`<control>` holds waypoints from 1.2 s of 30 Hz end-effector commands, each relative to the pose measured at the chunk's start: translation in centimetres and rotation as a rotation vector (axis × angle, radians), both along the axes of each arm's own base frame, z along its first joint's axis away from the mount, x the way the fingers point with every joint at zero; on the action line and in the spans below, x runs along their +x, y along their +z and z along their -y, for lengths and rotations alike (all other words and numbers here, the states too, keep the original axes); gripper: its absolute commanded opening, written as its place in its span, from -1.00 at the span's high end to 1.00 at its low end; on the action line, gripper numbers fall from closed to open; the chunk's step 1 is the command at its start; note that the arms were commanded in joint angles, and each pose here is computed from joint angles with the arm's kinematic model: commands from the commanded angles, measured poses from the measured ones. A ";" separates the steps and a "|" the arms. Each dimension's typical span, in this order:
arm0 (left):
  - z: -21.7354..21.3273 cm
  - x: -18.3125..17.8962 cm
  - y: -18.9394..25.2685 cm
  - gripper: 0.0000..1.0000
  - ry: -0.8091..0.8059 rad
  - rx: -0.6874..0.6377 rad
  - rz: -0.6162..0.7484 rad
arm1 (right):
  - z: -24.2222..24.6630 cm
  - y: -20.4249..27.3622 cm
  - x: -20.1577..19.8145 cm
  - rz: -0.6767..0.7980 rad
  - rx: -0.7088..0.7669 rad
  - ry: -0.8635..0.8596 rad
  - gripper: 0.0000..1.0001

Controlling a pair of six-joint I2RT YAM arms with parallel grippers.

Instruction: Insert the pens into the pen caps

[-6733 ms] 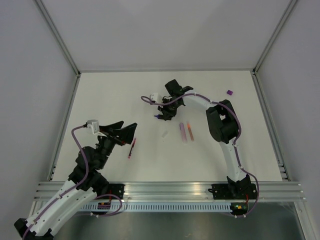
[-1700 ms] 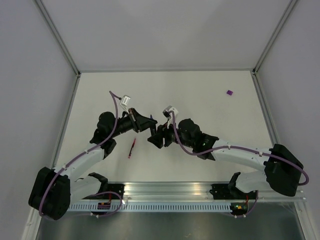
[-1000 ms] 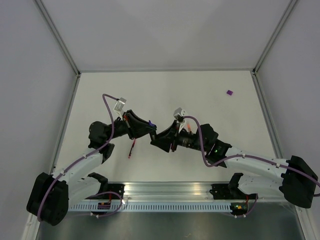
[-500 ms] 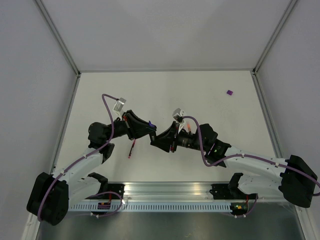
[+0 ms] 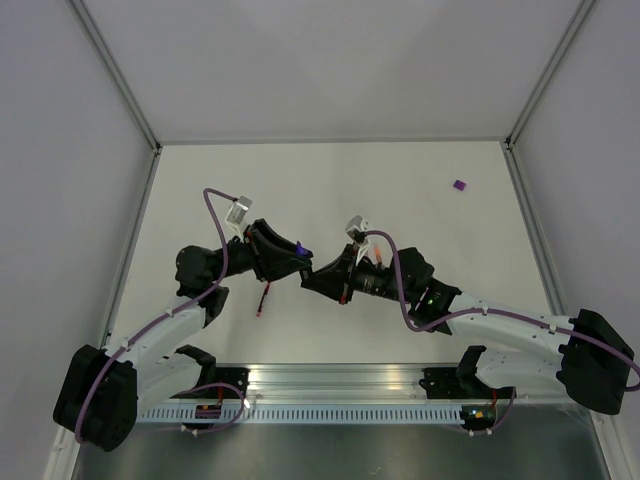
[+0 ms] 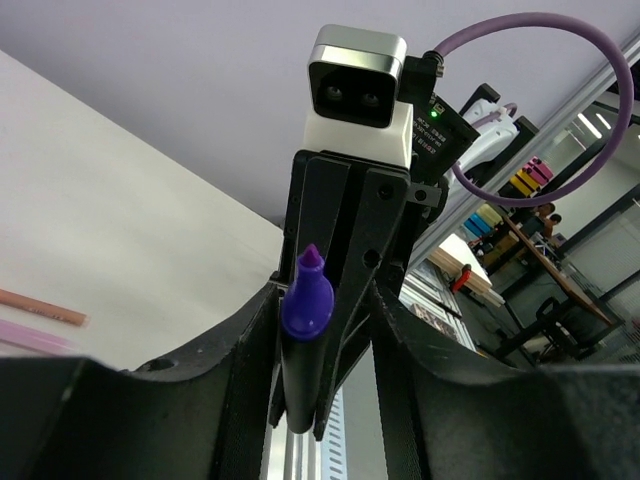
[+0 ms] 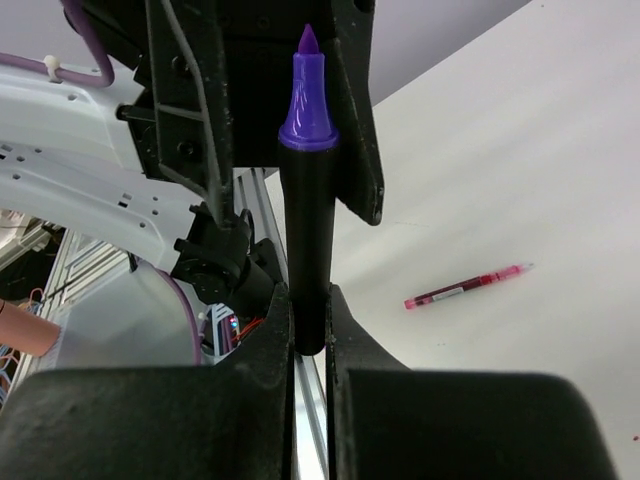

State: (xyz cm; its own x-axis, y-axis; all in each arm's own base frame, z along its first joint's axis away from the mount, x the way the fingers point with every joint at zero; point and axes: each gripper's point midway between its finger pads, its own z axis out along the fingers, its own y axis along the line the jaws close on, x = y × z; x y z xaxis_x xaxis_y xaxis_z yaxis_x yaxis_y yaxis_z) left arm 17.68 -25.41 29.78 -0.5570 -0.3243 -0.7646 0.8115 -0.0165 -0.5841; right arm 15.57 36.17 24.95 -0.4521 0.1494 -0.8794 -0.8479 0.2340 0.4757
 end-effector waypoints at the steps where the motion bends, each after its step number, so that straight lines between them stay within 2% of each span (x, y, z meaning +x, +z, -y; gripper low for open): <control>1: -0.3 -0.4 0.6 0.06 0.010 -0.017 0.061 | 0.1 3.1 1.1 0.061 0.071 -0.051 1.00; 7: -0.1 0.0 0.1 0.06 0.022 -0.008 0.064 | -0.3 4.3 1.4 0.062 0.095 -0.055 1.00; 16: 0.1 0.3 -0.4 0.21 0.035 -0.005 0.058 | -0.4 4.9 1.2 0.063 0.113 -0.044 1.00; 21: 0.4 0.3 -0.4 0.49 0.036 -0.008 0.053 | -0.6 5.1 1.4 0.058 0.127 -0.046 1.00; 22: 0.5 0.2 -0.5 0.60 0.032 -0.008 0.053 | -0.6 5.0 1.4 0.055 0.128 -0.047 1.00; 23: 0.6 0.1 -0.4 0.89 0.029 -0.010 0.057 | -0.7 4.9 1.4 0.054 0.127 -0.045 1.00; 24: 0.6 0.1 -0.5 0.95 0.025 -0.011 0.048 | -0.7 5.0 1.7 0.050 0.130 -0.056 1.00; 26: 0.7 0.2 -0.5 0.95 0.022 -0.015 0.036 | -0.6 5.0 1.9 0.049 0.140 -0.072 0.98; 29: 0.6 0.1 -0.3 0.95 0.020 -0.019 0.035 | -0.5 4.4 2.2 0.037 0.131 -0.093 0.71; 30: 0.6 0.1 -0.3 0.95 0.022 -0.018 0.038 | -0.5 4.2 2.3 0.035 0.123 -0.094 0.32; 33: 0.7 0.1 -0.2 0.95 0.023 -0.003 0.054 | -0.6 2.0 1.6 0.011 0.040 -0.061 -0.27; 34: 0.6 0.1 -0.4 0.95 0.025 0.008 0.048 | -0.2 1.4 1.3 0.009 0.020 -0.057 -0.36; 36: 0.6 0.5 -0.4 0.95 0.050 0.024 0.073 | 0.7 -0.7 1.2 -0.017 -0.057 -0.076 -0.38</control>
